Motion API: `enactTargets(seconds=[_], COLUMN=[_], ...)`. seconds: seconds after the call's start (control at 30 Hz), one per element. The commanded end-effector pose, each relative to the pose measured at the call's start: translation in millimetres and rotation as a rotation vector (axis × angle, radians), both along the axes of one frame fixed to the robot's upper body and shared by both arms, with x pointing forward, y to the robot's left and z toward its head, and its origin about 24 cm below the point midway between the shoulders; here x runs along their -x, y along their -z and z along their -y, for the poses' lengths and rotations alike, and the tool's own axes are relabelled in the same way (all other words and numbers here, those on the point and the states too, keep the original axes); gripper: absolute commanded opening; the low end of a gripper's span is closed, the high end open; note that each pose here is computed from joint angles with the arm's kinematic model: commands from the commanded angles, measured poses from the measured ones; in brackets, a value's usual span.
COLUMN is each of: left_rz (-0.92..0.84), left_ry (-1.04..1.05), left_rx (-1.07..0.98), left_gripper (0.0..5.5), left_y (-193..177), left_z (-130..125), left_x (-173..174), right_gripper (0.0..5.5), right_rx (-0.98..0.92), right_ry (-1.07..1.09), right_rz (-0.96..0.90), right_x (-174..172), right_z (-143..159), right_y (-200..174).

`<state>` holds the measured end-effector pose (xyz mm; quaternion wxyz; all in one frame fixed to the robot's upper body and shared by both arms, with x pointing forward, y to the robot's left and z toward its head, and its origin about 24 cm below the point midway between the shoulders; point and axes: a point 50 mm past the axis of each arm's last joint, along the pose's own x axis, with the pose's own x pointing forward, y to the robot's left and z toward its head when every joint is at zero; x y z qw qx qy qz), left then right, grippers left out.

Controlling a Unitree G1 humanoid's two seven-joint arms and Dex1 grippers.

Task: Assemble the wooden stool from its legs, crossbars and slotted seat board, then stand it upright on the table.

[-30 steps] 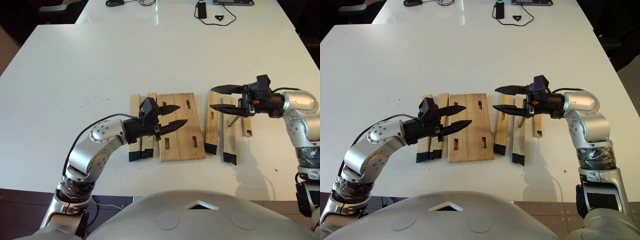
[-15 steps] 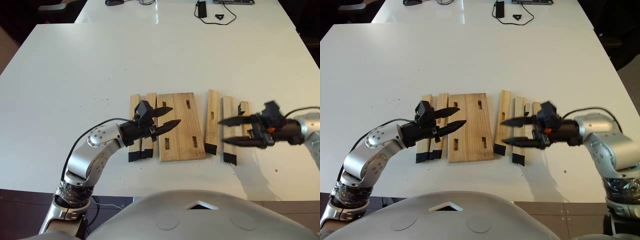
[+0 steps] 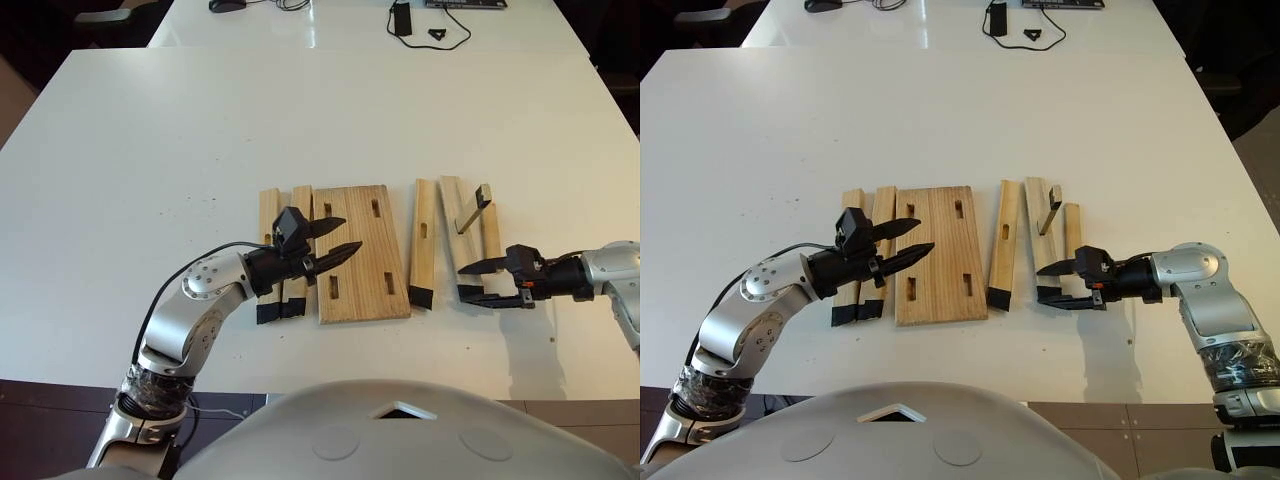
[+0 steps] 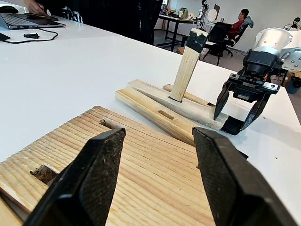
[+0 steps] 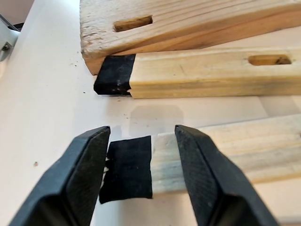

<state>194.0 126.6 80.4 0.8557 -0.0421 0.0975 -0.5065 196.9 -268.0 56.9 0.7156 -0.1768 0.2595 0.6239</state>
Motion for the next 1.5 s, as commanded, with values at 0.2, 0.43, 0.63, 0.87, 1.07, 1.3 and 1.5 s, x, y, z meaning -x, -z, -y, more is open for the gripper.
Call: enactTargets(seconds=[0.2,0.43,0.63,0.87,1.07,1.3,1.5], left_rz=[0.001,-0.009,-0.026,-0.034,-0.039,-0.038,-0.036], left_ry=[-0.027,-0.056,-0.079,-0.085,-0.086,-0.087,-0.084], left_rx=[-0.017,-0.019,-0.023,-0.018,-0.023,-0.03,-0.042], left_gripper=[2.66,2.66,2.66,2.66,2.66,2.66,2.66], left_y=[3,5,8,9,10,12,14], left_z=[-2,-6,-7,-3,-4,-3,-2], left_x=[1,6,12,14,15,15,16], right_gripper=[2.54,3.19,3.71,3.71,3.71,3.71,3.71], right_rx=[-0.029,-0.101,-0.094,0.025,0.071,0.15,0.14], right_ry=[0.238,0.478,0.612,0.674,0.705,0.707,0.741], right_rz=[0.155,0.074,-0.016,-0.013,-0.006,-0.01,-0.013], right_x=[-26,-18,-12,-12,-10,-2,-4], right_z=[13,9,-12,-20,-17,-14,-12], right_y=[-23,-16,-17,-12,-4,15,21])
